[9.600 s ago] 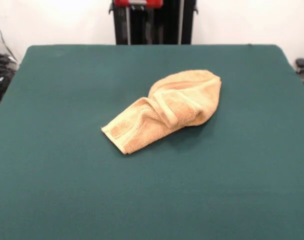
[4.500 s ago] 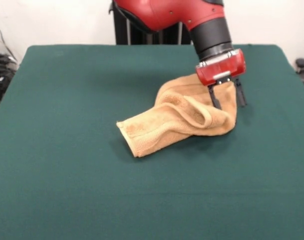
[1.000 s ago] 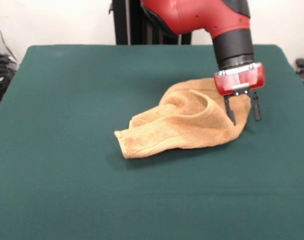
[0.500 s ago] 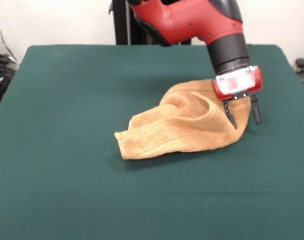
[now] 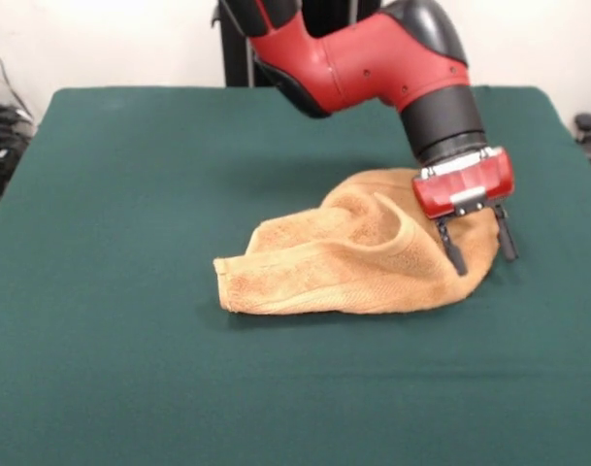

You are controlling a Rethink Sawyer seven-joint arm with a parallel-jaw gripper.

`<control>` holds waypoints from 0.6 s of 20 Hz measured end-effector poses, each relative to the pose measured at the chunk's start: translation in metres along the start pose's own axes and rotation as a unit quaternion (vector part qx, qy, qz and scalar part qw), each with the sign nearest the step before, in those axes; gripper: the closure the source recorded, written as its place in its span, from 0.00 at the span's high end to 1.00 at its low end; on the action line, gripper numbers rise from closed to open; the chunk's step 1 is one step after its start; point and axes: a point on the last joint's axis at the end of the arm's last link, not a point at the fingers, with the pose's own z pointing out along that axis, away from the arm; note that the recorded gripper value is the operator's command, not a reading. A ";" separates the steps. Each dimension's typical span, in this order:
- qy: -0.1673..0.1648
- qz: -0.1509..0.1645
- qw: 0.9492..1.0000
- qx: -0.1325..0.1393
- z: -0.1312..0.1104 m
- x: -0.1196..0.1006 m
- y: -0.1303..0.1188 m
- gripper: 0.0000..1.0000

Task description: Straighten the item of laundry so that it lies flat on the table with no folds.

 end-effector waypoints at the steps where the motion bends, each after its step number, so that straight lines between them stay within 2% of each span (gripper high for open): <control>1: -0.002 0.001 1.000 0.000 0.002 -0.001 0.000 1.00; 12: -0.024 0.003 1.000 0.003 0.020 -0.015 -0.003 1.00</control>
